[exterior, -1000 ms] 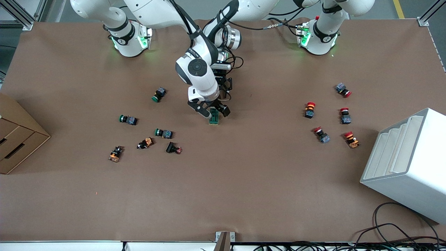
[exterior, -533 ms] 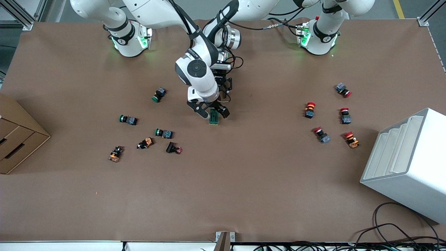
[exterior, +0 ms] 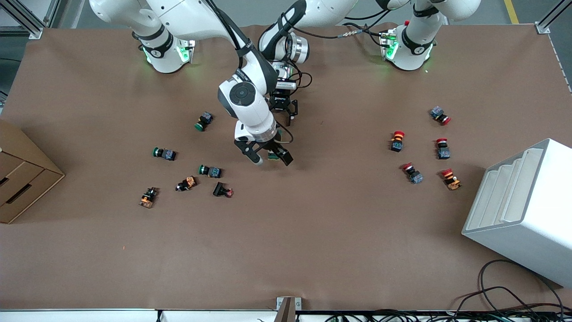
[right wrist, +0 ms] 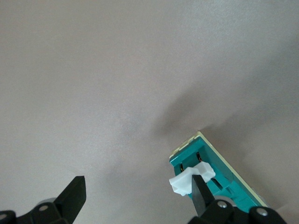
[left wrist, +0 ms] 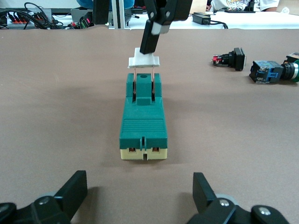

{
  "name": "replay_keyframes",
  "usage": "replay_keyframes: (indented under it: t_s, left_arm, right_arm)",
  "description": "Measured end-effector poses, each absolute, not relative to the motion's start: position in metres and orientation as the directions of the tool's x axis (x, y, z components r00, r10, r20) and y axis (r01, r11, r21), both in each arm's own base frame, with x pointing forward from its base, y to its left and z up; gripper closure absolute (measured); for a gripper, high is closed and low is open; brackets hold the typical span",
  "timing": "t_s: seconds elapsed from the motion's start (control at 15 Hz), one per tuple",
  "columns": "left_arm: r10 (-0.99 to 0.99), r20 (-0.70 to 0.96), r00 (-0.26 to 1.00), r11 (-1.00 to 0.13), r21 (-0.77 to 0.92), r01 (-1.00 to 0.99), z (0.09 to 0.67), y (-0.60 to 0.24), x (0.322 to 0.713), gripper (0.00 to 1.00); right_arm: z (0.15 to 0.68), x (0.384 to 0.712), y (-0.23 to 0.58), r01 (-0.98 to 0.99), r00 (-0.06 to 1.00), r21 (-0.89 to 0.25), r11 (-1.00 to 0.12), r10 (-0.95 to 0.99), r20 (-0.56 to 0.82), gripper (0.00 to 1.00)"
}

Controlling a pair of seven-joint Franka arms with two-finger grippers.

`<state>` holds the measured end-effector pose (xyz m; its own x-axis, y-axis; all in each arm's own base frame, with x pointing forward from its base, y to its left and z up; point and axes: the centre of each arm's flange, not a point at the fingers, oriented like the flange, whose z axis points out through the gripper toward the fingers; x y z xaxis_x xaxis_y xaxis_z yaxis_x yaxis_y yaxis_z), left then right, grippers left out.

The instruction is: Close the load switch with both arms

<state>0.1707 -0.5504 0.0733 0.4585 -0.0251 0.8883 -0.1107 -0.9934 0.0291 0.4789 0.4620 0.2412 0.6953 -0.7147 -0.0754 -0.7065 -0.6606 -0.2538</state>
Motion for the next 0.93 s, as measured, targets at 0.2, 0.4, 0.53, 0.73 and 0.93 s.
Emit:
replay_keyframes:
  t_s: [0.2,0.4,0.53,0.73,0.93]
  left_arm:
    - [-0.025,0.888,0.459,-0.993,0.029,-0.111,0.073,-0.550,0.171,0.00]
    - [-0.025,0.888,0.459,-0.993,0.029,-0.111,0.073,-0.550,0.171,0.00]
    - [-0.025,0.888,0.459,-0.993,0.029,-0.111,0.073,-0.550,0.171,0.00]
    - [-0.025,0.888,0.458,-0.993,0.029,-0.110,0.073,-0.550,0.171,0.00]
    - [-0.022,0.888,0.460,-0.994,0.030,-0.107,0.074,-0.551,0.171,0.00]
  right_arm:
    - [0.231,0.481,0.466,-0.706,0.696,-0.250,-0.662,-0.714,-0.075,0.00]
    - [0.230,0.483,0.468,-0.706,0.696,-0.253,-0.662,-0.714,-0.074,0.00]
    - [0.227,0.485,0.469,-0.706,0.696,-0.253,-0.662,-0.714,-0.074,0.00]
    - [0.223,0.487,0.469,-0.707,0.695,-0.250,-0.661,-0.715,-0.072,0.00]
    - [0.224,0.494,0.467,-0.711,0.689,-0.256,-0.655,-0.721,-0.072,0.00]
